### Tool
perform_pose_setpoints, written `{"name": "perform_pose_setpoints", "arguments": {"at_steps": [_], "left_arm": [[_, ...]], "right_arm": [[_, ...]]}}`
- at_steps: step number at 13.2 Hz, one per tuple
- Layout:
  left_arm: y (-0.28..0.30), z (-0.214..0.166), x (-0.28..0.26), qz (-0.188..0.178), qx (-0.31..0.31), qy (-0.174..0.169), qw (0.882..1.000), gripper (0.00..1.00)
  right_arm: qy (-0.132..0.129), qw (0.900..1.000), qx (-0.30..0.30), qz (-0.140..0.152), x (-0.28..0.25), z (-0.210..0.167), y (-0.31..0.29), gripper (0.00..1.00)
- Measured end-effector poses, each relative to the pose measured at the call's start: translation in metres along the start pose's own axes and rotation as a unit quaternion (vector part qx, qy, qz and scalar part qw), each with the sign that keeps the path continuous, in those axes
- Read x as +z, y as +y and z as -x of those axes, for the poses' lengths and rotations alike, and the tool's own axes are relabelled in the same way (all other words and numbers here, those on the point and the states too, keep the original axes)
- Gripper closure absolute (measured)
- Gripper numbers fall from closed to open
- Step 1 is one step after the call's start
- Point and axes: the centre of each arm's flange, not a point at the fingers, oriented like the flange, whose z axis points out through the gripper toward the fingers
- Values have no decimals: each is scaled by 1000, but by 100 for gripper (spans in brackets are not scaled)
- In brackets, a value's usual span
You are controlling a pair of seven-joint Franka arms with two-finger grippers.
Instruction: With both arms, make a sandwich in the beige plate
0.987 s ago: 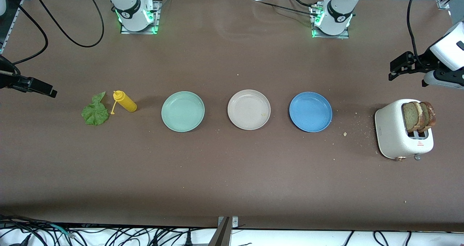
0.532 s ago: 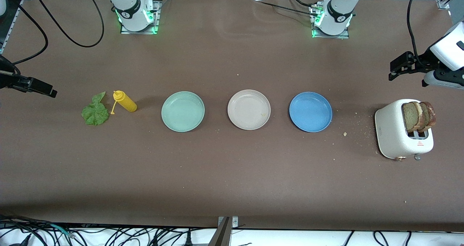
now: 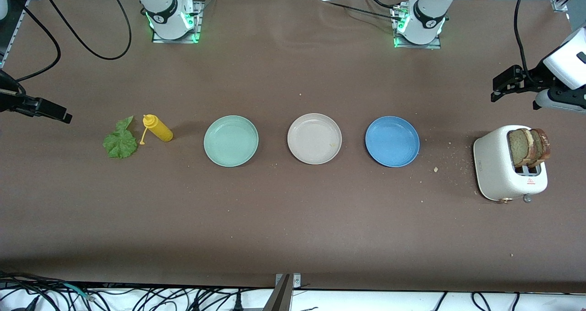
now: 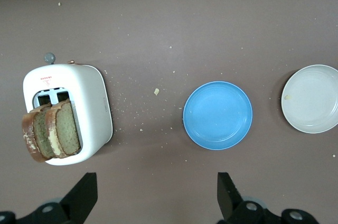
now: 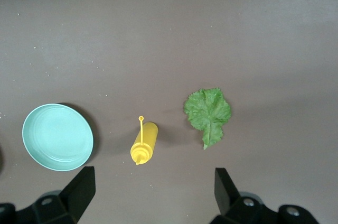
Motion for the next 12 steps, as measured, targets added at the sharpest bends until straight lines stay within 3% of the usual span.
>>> {"name": "perform_pose_setpoints", "arguments": {"at_steps": [12], "left_arm": [[-1,4,-5,-1,-2,1,1000,0]], "right_arm": [[-4,1000,1,1,1,1,1,0]]}}
